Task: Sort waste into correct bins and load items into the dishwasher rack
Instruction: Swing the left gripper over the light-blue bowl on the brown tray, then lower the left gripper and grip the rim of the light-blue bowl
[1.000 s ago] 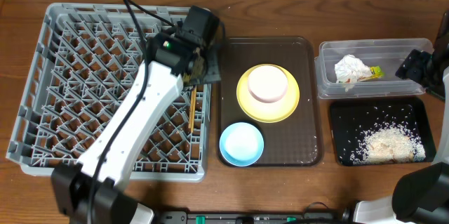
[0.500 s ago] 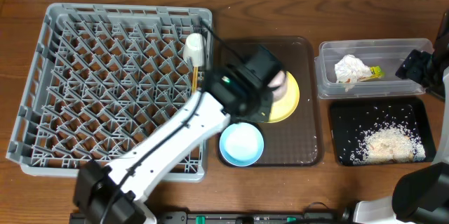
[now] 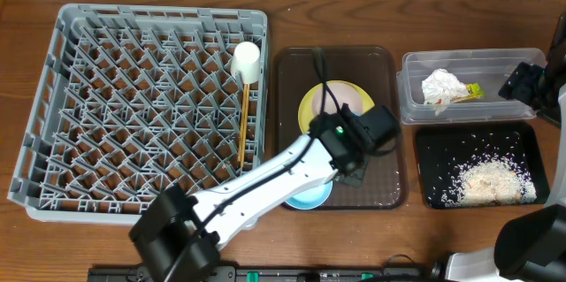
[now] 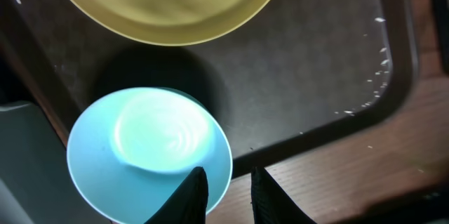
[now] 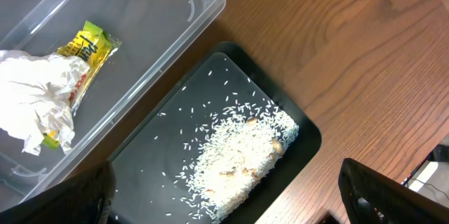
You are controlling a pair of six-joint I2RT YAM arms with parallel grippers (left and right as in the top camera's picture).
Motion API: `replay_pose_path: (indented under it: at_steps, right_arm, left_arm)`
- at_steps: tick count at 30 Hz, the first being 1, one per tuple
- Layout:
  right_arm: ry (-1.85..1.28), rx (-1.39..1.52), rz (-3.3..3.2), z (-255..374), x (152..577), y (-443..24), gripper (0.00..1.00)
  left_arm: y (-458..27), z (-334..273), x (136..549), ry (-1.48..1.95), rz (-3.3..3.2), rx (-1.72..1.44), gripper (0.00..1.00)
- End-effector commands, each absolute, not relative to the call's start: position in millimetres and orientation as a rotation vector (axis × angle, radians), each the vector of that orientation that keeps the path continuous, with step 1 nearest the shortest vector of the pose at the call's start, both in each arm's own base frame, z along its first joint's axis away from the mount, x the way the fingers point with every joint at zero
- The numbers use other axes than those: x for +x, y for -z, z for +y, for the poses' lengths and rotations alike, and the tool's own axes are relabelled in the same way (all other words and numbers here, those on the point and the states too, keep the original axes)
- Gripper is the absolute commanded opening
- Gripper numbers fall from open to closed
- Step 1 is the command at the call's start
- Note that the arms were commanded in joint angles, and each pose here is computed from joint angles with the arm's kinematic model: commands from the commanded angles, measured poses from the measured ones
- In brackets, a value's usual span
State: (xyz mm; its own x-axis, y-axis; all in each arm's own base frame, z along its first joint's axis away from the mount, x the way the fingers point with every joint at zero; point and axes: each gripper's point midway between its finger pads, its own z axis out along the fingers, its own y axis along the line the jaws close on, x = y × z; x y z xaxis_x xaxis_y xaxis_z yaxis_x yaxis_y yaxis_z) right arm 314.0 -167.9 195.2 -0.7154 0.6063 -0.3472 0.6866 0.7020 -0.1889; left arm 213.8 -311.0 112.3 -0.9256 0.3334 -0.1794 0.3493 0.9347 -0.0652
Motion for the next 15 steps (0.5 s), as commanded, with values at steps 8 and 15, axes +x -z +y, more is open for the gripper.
replay_pose_path:
  at_steps: [8,15]
  right_arm:
    - [0.458,1.055,2.617,-172.0,311.1,-202.7,0.99]
    - [0.458,1.055,2.617,-172.0,311.1,-202.7,0.99]
  left_arm:
    - [-68.0,-304.2,210.7,-0.073,2.973,0.522,0.24]
    - [-48.7,-301.5,208.6,-0.138,3.005,0.535,0.24]
